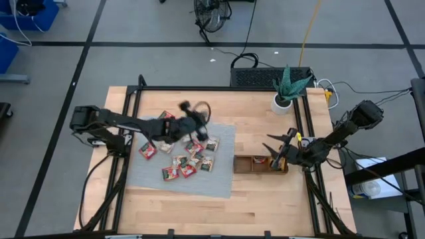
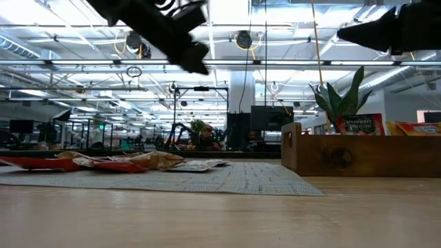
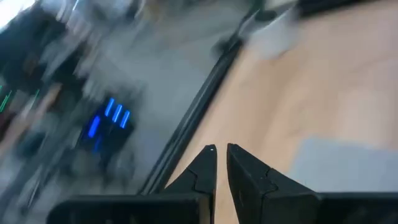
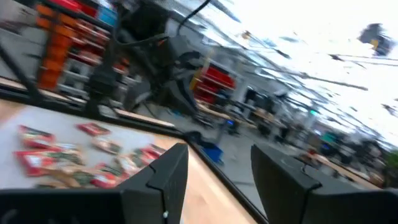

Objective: Pick & Place Tea
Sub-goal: Put the red tea bag into the middle section of the wooden organizer

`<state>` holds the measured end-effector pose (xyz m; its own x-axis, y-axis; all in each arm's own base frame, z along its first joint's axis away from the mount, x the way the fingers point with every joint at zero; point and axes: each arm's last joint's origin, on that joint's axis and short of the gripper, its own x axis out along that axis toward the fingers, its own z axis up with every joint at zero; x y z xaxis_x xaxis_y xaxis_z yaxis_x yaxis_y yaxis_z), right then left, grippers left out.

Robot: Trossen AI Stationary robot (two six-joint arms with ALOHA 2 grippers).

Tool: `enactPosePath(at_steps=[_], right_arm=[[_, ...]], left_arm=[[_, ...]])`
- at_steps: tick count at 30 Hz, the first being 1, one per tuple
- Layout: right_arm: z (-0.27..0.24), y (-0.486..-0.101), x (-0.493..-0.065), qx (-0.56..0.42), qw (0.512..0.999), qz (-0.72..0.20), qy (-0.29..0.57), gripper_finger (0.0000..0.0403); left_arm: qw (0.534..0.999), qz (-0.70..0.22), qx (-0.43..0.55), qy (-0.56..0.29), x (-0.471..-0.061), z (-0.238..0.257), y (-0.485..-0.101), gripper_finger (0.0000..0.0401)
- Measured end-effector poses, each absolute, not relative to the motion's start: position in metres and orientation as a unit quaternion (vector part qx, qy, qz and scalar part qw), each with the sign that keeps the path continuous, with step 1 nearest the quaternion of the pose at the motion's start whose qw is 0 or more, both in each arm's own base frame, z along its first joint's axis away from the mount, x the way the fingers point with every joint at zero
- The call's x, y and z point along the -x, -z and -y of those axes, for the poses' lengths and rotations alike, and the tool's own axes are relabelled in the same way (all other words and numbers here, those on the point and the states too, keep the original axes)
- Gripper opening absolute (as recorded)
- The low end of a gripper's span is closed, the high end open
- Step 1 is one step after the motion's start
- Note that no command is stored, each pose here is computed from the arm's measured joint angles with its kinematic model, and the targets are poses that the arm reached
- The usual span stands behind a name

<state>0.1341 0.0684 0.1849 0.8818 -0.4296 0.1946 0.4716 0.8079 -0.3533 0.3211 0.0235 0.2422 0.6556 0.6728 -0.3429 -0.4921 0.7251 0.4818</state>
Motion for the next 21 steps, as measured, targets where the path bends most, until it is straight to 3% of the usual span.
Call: enactPosePath(at_steps=[5,12,16,21], right_arm=[[-0.061,-0.182,-0.133,0.189,0.941,0.032,0.280,0.0158],[-0.055,-0.181,-0.135,0.167,0.940,0.035,0.297,0.0161],[-0.054,-0.178,-0.136,0.179,0.937,0.024,0.298,0.0160],[-0.051,-0.175,-0.138,0.185,0.934,0.012,0.306,0.0158]], left_arm=[[0.855,-0.311,-0.033,-0.414,-0.280,-0.055,-0.250,0.0091],[0.787,-0.466,0.179,-0.363,-0.243,-0.075,-0.228,0.0180],[0.719,-0.547,0.211,-0.372,-0.228,-0.065,-0.217,0.0209],[0.684,-0.525,0.219,-0.458,-0.221,-0.065,-0.218,0.0216]])
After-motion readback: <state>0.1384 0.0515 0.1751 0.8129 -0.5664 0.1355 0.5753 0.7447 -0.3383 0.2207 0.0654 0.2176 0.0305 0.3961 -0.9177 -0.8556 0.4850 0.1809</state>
